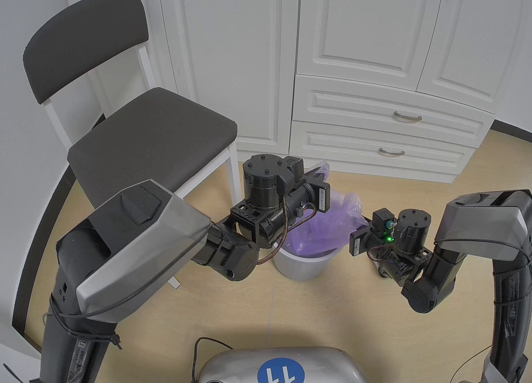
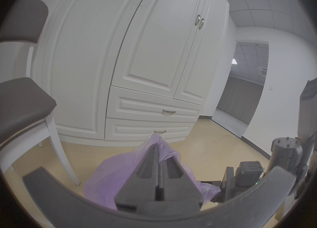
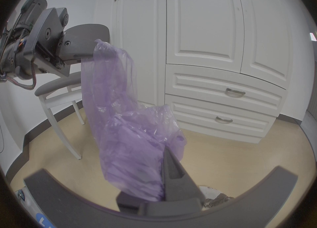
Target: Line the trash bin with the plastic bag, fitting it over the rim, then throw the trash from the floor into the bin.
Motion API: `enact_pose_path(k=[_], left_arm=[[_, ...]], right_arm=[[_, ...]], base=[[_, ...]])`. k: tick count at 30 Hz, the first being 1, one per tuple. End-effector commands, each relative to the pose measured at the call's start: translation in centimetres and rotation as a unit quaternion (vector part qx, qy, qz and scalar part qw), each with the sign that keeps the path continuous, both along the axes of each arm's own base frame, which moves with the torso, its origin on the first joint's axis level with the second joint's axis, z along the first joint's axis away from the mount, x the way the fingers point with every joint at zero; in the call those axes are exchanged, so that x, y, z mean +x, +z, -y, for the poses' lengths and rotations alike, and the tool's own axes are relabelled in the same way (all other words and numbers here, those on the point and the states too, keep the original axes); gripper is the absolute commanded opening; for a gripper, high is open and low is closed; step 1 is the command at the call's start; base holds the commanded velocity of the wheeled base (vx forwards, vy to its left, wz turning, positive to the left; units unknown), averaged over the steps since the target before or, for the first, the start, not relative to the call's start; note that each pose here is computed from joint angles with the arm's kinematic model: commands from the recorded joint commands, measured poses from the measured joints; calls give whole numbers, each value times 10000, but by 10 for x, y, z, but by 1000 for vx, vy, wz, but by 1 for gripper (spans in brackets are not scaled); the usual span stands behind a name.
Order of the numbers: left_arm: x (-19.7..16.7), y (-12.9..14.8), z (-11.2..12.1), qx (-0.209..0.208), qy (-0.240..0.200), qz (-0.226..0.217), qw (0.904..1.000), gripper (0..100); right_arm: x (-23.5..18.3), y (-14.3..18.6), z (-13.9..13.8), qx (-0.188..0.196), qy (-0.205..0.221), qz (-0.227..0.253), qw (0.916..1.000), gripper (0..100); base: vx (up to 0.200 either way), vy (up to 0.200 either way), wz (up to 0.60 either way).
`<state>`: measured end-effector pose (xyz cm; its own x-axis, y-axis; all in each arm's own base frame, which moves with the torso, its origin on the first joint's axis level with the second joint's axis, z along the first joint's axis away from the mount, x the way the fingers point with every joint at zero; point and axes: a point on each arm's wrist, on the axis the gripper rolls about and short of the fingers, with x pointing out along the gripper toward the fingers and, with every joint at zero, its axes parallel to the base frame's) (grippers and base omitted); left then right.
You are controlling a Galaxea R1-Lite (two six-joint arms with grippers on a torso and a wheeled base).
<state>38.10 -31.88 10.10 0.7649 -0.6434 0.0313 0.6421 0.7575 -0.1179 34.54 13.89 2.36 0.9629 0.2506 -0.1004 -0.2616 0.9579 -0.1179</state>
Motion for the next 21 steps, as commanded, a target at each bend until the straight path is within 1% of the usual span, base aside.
enact_pose_path(k=[1,4,6,7,8,9,11,12,15,18,21], left_arm=[[11,-19,3,75,45,-161,9998,0],[18,-27,7,-25,59,-294,9995,0],[25,-33,8,-46,90,-390,9992,0],[25,-33,8,-46,90,-390,9992,0],[31,-39,8,-54,130,-454,9989,0],[31,-39,8,-54,130,-454,9989,0],[40,-45,7,-99,184,-499,9985,0],[40,-45,7,-99,184,-499,9985,0],[46,-48,6,-126,228,-468,9986,0],[46,-50,6,-131,220,-473,9986,0],[48,-56,8,-131,220,-473,9986,0]], right_arm=[[5,-23,-4,0,20,-172,9999,0],[9,-42,-7,-31,53,-329,9994,0],[14,-56,-13,67,95,-427,9990,0],[14,-56,-13,67,95,-427,9990,0],[18,-64,-18,277,111,-471,9984,0],[18,-64,-18,277,111,-471,9984,0],[24,-73,-23,584,124,-529,9968,0],[24,-73,-23,584,124,-529,9968,0],[31,-78,-31,919,140,-510,9944,0],[35,-84,-34,1043,143,-524,9931,0],[37,-91,-35,1034,140,-545,9930,0]], base=[[0,0,0],[0,0,0],[0,0,0],[0,0,0],[0,0,0],[0,0,0],[0,0,0],[0,0,0],[0,0,0],[0,0,0],[0,0,0]])
